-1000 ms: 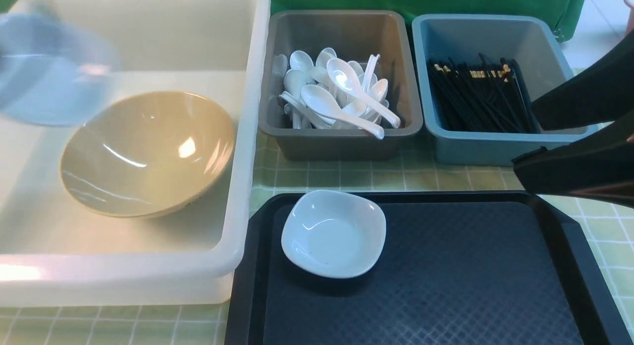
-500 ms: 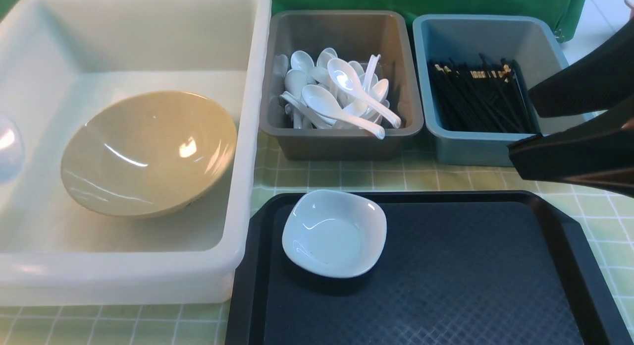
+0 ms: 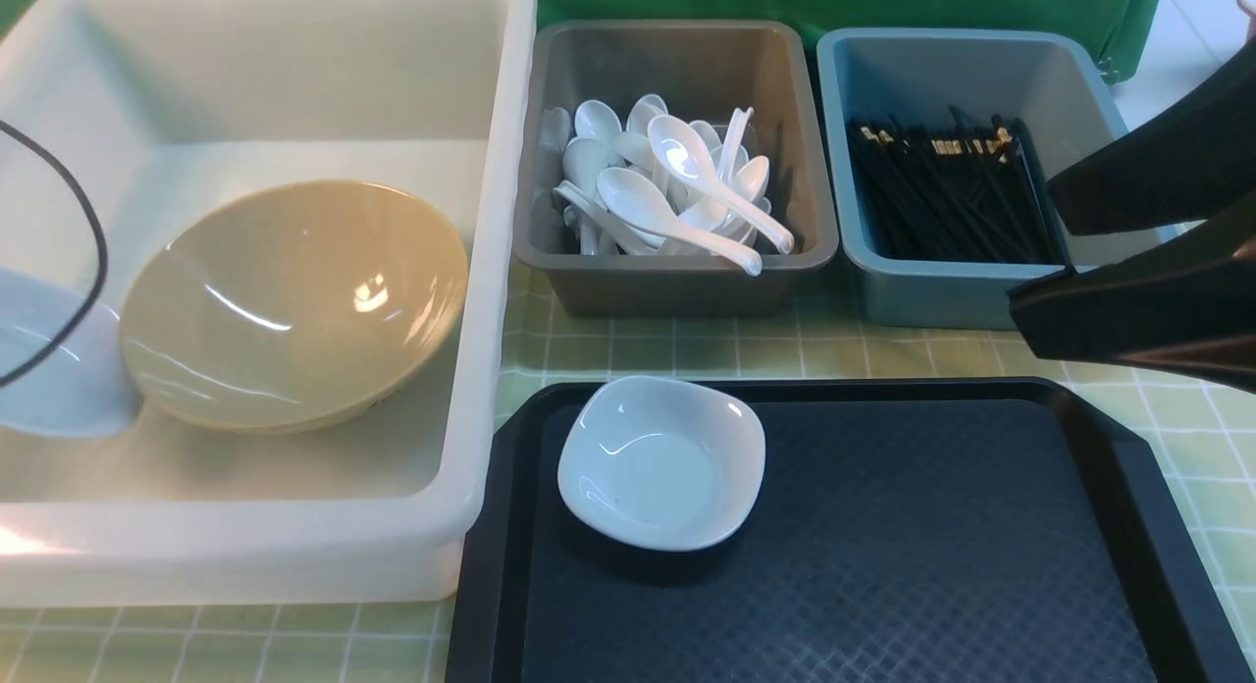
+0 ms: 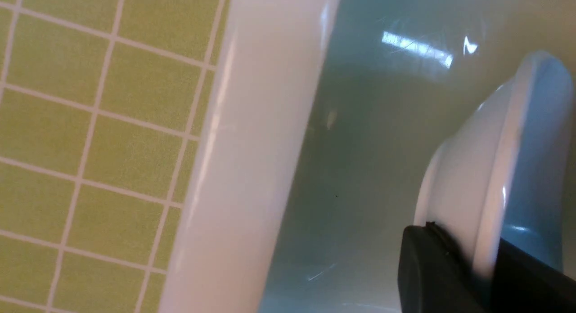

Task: On green table put chopsticks spoon bowls plates into blue grey white boxes.
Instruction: 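Place the white bowl into the white bin with the other dishes with the left gripper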

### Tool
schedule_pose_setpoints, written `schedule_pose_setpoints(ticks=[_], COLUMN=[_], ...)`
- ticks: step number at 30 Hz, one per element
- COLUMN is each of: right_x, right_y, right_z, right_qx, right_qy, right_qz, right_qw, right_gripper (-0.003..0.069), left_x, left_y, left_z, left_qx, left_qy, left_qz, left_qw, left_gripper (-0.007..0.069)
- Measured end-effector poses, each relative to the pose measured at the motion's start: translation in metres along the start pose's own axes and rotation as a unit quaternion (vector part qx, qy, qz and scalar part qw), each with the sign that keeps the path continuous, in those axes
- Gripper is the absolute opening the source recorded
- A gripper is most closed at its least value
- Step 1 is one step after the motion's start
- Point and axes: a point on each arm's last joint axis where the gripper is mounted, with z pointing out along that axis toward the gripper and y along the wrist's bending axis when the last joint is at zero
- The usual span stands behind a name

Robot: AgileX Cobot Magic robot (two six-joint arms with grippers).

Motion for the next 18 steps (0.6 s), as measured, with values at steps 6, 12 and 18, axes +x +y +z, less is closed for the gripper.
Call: schedule_pose_setpoints(ticks=[6,12,18], right_x=[0.0,0.0,0.001], right_y=[0.0,0.0,0.0], right_z=[0.0,0.0,0.0], right_qx=[-0.001,-0.001,-0.003], right_qy=[0.001,0.002,0.003], right_qz=[0.0,0.0,0.0], right_qw=[1.0,1.0,1.0], right_gripper=[0.0491,0.0491,0.0491], left_x=[-0.002,-0.002,-0.003], left_y=[0.002,0.006,0.005], left_z=[0.017,0.022,0.022], left_qx=[0.001,-0.013,-0.012], left_qy=[0.021,0.031,0.025], left_qz=[-0.013,-0.031,-0.032], left_qw=[1.0,0.999,0.999], left_gripper=[0.0018,0.0041,0.0157])
